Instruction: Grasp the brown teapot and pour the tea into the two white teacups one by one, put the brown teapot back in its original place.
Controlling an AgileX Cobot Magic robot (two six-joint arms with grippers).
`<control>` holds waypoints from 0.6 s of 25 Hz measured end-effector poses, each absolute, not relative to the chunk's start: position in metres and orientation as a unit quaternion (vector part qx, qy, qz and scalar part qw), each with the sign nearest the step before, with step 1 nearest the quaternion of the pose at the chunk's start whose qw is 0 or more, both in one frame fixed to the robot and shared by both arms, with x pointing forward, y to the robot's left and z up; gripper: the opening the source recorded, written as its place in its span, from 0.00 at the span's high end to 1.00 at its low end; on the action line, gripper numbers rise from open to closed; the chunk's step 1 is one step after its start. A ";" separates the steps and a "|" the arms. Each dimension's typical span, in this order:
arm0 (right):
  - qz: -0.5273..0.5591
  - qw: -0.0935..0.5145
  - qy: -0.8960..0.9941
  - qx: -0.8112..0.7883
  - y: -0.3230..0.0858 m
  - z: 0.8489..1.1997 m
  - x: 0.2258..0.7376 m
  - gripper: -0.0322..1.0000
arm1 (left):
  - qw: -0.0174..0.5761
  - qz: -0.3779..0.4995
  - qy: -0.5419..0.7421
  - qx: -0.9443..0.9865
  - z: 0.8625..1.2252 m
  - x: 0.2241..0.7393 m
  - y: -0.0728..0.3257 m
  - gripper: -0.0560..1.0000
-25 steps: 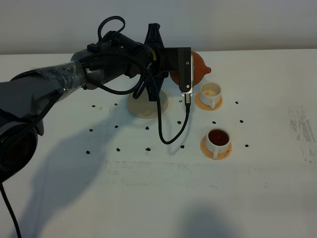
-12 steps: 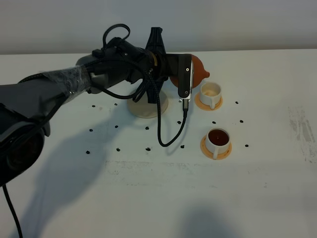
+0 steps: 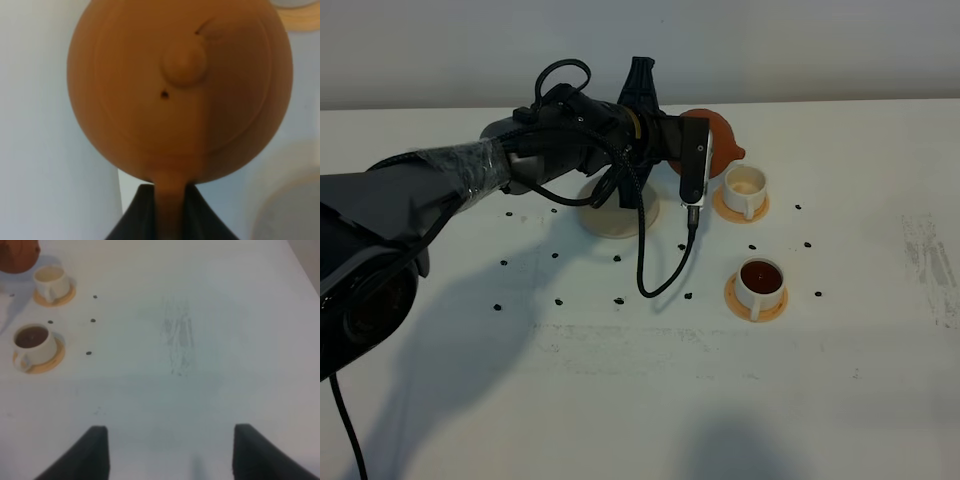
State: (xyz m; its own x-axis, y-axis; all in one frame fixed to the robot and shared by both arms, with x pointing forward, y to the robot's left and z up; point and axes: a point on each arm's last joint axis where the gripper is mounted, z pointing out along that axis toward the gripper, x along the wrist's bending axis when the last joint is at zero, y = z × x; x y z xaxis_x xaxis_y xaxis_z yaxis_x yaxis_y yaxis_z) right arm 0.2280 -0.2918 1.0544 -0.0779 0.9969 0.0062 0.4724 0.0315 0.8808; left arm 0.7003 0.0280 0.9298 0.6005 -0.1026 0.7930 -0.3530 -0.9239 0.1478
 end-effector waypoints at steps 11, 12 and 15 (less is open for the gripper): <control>0.378 0.346 0.629 0.584 -0.292 1.054 0.228 0.47 | 0.133 0.447 -0.155 0.871 0.932 0.701 0.027 0.87; 0.378 0.346 0.629 0.584 -0.292 1.054 0.228 0.47 | 0.134 0.449 -0.155 0.870 0.933 0.702 0.026 0.87; 0.378 0.346 0.629 0.584 -0.292 1.054 0.228 0.47 | 0.128 0.453 -0.161 0.868 0.933 0.702 0.027 0.87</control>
State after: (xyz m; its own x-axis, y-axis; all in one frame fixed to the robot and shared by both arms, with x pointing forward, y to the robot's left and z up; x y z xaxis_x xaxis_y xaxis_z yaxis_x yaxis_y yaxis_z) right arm 0.2280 -0.2918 1.0544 -0.0779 0.9969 0.0062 0.4724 0.0315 0.8808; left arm 0.7021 0.0268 0.9330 0.5387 -0.1632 0.8265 -0.3946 -0.9157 0.0765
